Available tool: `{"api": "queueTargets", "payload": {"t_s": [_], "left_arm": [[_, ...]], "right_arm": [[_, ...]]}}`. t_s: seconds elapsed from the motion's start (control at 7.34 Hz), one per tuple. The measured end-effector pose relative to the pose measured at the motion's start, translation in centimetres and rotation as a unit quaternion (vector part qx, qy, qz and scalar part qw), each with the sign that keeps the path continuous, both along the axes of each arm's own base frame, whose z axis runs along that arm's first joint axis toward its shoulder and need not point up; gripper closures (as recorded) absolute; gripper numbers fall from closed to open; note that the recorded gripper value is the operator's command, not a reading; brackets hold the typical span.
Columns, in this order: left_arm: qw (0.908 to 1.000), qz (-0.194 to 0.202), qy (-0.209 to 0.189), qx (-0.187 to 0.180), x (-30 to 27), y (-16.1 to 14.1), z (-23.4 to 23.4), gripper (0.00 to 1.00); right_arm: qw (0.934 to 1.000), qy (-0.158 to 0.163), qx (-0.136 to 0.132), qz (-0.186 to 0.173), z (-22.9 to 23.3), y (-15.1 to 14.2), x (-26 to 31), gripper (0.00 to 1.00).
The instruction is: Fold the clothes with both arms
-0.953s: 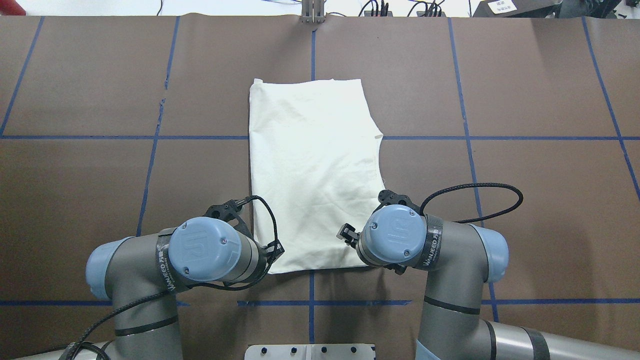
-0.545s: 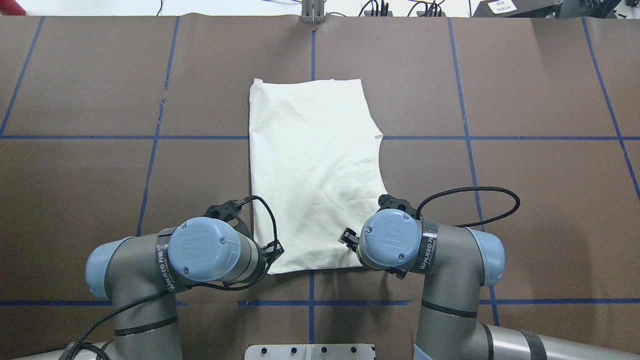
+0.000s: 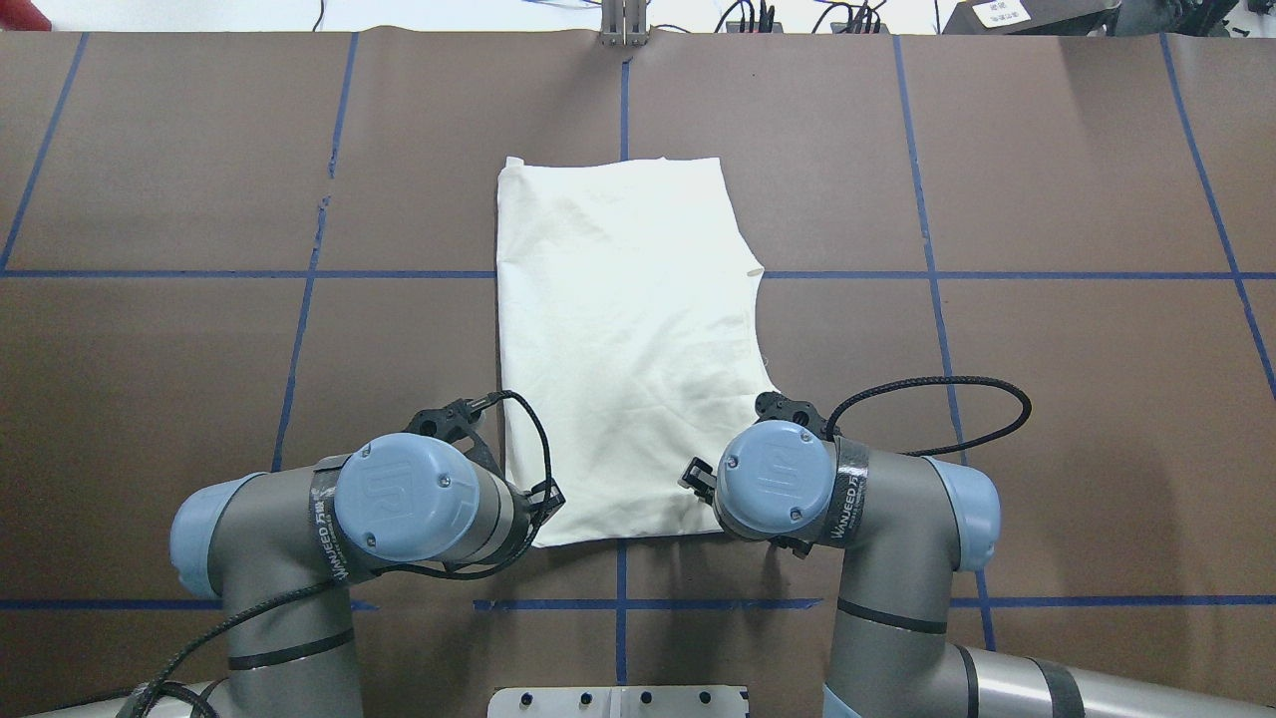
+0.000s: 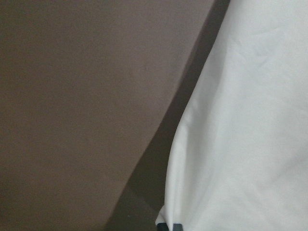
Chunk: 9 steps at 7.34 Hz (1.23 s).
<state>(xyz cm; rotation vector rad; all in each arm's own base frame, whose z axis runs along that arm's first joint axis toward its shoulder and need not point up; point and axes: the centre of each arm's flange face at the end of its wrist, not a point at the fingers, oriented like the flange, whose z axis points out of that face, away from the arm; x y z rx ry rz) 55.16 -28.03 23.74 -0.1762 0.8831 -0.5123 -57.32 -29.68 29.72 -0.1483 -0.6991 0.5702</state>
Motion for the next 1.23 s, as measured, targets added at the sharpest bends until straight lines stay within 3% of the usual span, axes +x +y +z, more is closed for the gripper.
{"api": "queueTargets", "payload": {"t_s": [0.14,0.27,1.23], "left_arm": [[1.0000,0.000,0.000,0.000,0.0,0.0,0.0,1.00],[1.0000,0.000,-0.001,0.000,0.0,0.0,0.1,1.00],[1.0000,0.001,0.000,0.000,0.2,0.0,-0.1,1.00]], "right_arm": [[1.0000,-0.002,0.000,0.000,-0.1,0.0,0.0,0.88],[1.0000,-0.002,0.000,-0.001,-0.1,0.0,0.0,0.98],[0.9998,-0.020,0.006,0.001,-2.4,-0.8,0.6,1.00]]}}
